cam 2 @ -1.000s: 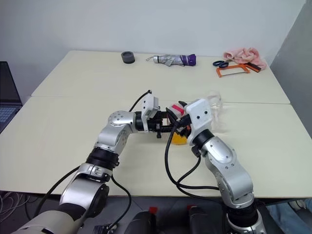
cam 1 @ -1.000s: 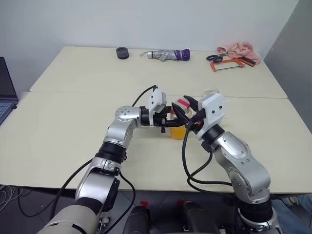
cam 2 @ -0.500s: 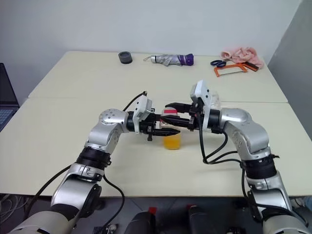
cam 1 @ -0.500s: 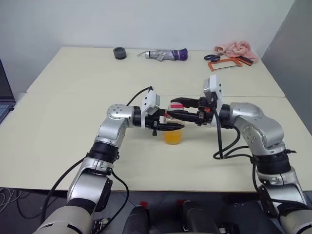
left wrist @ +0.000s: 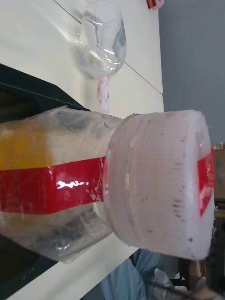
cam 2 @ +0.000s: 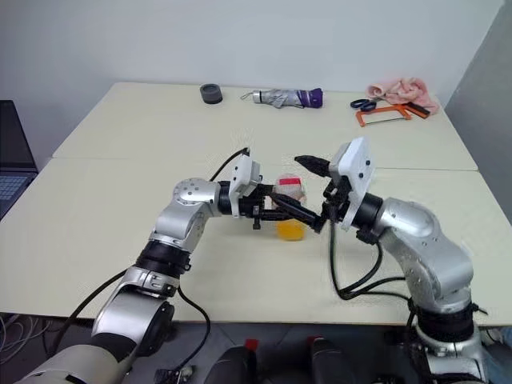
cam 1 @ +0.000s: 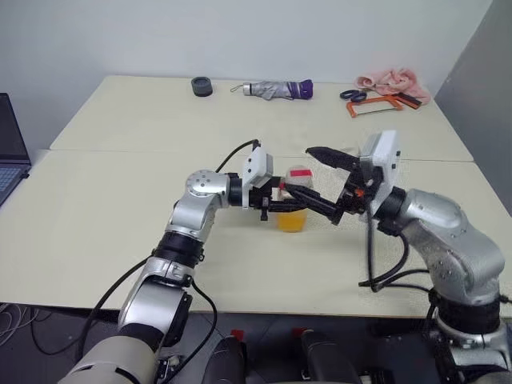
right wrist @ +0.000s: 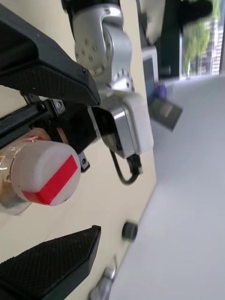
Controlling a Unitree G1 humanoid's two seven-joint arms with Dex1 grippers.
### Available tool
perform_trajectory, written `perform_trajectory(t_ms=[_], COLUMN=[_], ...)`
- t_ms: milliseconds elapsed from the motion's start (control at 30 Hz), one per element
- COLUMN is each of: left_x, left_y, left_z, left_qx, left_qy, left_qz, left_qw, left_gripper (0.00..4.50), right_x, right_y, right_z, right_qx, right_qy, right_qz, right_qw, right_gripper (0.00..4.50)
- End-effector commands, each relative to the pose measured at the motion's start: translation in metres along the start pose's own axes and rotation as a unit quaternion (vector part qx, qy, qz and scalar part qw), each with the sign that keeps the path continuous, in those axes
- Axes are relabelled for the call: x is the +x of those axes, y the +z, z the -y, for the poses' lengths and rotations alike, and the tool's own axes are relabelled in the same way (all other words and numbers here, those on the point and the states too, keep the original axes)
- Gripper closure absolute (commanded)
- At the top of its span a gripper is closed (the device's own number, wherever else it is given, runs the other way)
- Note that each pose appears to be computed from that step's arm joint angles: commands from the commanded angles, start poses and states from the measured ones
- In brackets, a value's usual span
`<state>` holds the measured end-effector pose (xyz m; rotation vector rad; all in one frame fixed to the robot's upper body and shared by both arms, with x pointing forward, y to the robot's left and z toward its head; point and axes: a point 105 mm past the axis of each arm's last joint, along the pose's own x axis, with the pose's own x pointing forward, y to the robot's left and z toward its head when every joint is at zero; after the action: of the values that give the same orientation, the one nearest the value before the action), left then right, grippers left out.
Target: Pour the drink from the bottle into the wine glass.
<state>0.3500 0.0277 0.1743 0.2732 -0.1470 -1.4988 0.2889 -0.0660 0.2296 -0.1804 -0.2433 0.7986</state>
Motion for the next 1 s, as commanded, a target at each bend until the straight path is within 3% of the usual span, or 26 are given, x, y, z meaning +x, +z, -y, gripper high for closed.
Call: perform_trajectory(t_ms=[33,133,267,700,800,900,1000], left_x=[0.006,0.01,0.018,0.022,0.021,0.02,0.02], left_y=[0.016,0.016,0.015,0.012,0.012,0.012,0.012], left_z=[-0.009,-0.014,-0.017,-0.015,-0.015,-0.016,-0.016], left_qx=[0.039,0.044,0.046,0.043,0.043,0.043,0.043], left_qy=[0.01,0.021,0.026,0.017,0.019,0.022,0.023], left_qz=[0.014,0.013,0.013,0.014,0.013,0.013,0.014], left_qw=[0.999,0.999,0.999,0.999,0.999,0.999,0.999], left_gripper=[2.7,2.7,2.7,2.7,2.7,2.7,2.7], right_x=[0.003,0.004,0.005,0.012,0.011,0.011,0.011], right_y=[0.009,0.008,0.005,-0.007,-0.004,-0.005,-0.006], right_z=[-0.003,-0.004,-0.016,0.003,0.004,0.003,0.0], right_qx=[-0.02,0.0,0.01,0.011,0.009,0.009,0.008], right_qy=[-0.089,-0.149,-0.154,-0.247,-0.249,-0.245,-0.235], right_qz=[0.015,0.008,-0.001,0.012,0.023,0.026,0.03], right_qw=[0.996,0.989,0.988,0.969,0.968,0.969,0.972], right_gripper=[0.18,0.18,0.18,0.18,0.72,1.84,2.62])
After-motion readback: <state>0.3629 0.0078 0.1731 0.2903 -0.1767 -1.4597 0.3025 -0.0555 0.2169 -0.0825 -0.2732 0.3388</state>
